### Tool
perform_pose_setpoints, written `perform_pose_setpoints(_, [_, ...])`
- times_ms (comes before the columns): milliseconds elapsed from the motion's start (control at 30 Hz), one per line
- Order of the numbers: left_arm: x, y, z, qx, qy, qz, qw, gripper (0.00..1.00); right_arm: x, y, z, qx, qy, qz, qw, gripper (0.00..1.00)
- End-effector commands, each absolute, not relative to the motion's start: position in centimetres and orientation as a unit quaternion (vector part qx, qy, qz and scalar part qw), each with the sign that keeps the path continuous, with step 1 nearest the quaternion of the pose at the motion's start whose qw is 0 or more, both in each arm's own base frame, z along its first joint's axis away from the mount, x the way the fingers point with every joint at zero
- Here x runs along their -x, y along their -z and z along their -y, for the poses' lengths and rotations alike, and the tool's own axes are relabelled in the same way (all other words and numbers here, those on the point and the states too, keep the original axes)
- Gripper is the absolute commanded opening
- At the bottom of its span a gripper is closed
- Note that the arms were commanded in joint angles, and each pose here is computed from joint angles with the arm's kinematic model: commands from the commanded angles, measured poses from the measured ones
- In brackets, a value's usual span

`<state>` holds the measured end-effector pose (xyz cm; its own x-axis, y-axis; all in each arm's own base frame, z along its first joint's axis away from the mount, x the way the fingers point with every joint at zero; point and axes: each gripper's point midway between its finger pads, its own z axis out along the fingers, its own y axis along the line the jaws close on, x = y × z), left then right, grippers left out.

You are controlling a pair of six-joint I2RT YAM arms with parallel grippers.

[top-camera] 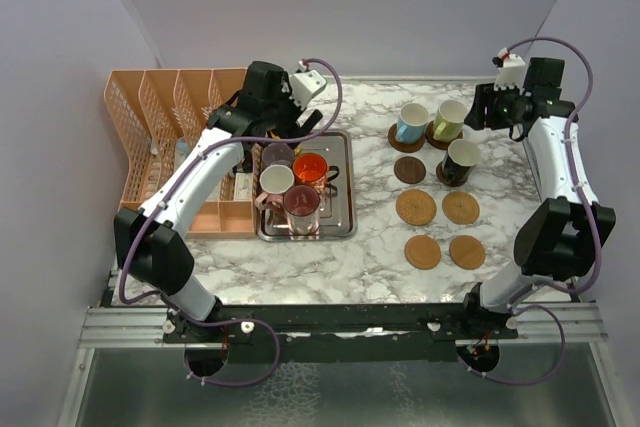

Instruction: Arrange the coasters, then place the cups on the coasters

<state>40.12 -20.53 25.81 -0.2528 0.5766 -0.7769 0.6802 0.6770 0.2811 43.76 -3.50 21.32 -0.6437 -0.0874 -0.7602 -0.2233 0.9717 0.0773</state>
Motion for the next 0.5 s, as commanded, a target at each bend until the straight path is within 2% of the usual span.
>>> perform_pose_setpoints(0, [-41.2,-25.1,20.5,-0.38,0.077,-0.804,0.451,0.93,-43.0,-25.1,0.6,0.123,-0.136,-0.872,0.454,0.54])
perform_pose_setpoints(300, [-40.7,-21.8,19.9,-0.391,0.082,-0.829,0.392,0.89,-40.8,-26.4,-2.8,0.181,-0.162,-0.84,0.485,0.54])
perform_pose_setpoints(467, [-39.9,-21.0,19.9,-0.397,0.091,-0.834,0.371,0.8,-39.7,-26.9,-4.4,0.205,-0.185,-0.819,0.503,0.54])
